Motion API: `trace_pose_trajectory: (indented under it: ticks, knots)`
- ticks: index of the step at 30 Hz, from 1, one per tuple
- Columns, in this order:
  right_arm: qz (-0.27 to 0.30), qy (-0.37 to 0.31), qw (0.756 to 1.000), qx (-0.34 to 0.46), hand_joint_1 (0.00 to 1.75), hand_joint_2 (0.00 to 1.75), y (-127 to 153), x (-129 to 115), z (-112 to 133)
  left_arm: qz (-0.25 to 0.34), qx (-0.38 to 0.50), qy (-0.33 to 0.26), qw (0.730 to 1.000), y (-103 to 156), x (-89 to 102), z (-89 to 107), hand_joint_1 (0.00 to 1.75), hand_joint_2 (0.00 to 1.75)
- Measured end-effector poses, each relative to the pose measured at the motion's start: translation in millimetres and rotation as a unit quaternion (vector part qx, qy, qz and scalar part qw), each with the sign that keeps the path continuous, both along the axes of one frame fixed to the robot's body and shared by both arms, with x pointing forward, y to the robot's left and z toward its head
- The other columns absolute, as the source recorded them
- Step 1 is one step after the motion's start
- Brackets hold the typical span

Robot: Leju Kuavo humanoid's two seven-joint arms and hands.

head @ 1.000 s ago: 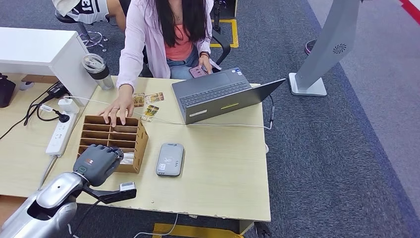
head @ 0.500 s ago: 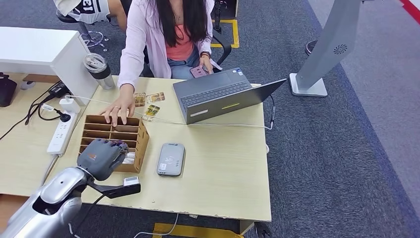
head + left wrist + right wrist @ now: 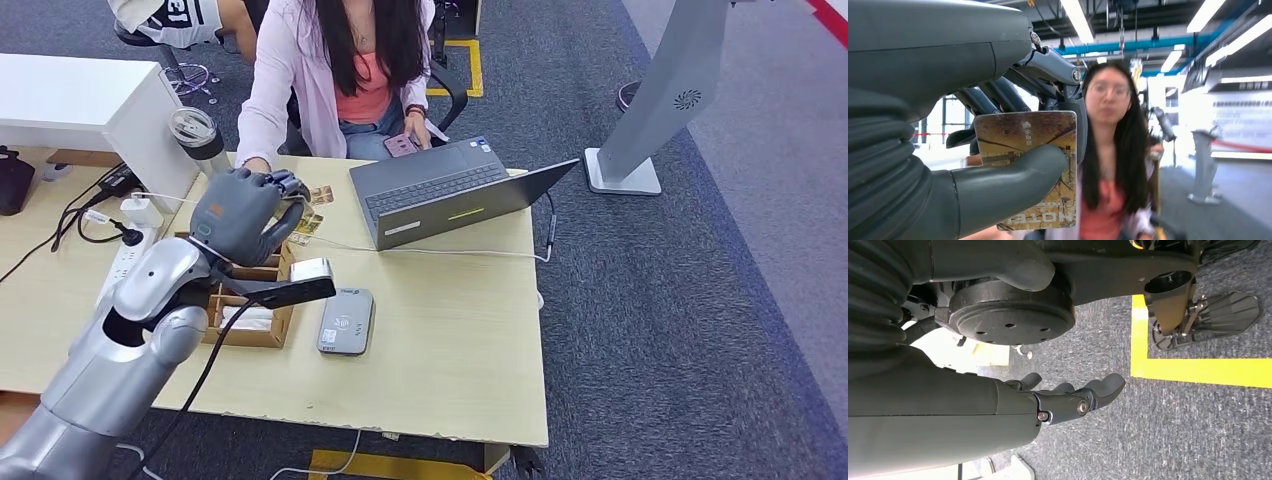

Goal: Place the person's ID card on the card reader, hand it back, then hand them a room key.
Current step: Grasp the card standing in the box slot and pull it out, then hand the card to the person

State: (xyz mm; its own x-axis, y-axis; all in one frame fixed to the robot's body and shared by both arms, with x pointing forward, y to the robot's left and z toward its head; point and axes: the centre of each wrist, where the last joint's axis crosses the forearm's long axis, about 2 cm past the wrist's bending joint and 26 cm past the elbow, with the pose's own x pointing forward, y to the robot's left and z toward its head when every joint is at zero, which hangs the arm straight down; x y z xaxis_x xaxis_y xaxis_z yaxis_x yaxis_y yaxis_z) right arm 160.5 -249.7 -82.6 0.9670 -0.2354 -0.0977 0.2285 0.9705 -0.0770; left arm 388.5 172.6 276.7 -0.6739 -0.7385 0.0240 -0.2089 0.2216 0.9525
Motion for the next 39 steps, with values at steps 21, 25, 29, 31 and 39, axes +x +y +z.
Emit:
trace_pose_trajectory:
  ticks: [21,25,29,31,39]
  knots:
    - [0.078,-0.007,0.997,0.008,0.0,1.75,35,25,14,0.072,-0.063,-0.082,0.992,-72,47.3,87.2,1.75,1.75]
    - [0.08,-0.007,0.997,0.007,0.0,1.75,35,26,14,0.076,-0.061,-0.074,0.992,-72,49.5,84.2,1.75,1.75]
    - [0.082,-0.007,0.997,0.007,0.0,1.75,36,26,14,0.08,-0.06,-0.068,0.993,-72,51.4,82.5,0.44,1.75]
    - [0.083,-0.007,0.997,0.007,0.0,1.75,36,26,14,0.083,-0.059,-0.066,0.993,-71,52.4,81.4,0.0,1.75]
    - [0.081,-0.01,0.997,0.009,0.0,1.75,36,26,14,0.092,-0.061,-0.061,0.992,-67,56.1,76.8,0.0,1.75]
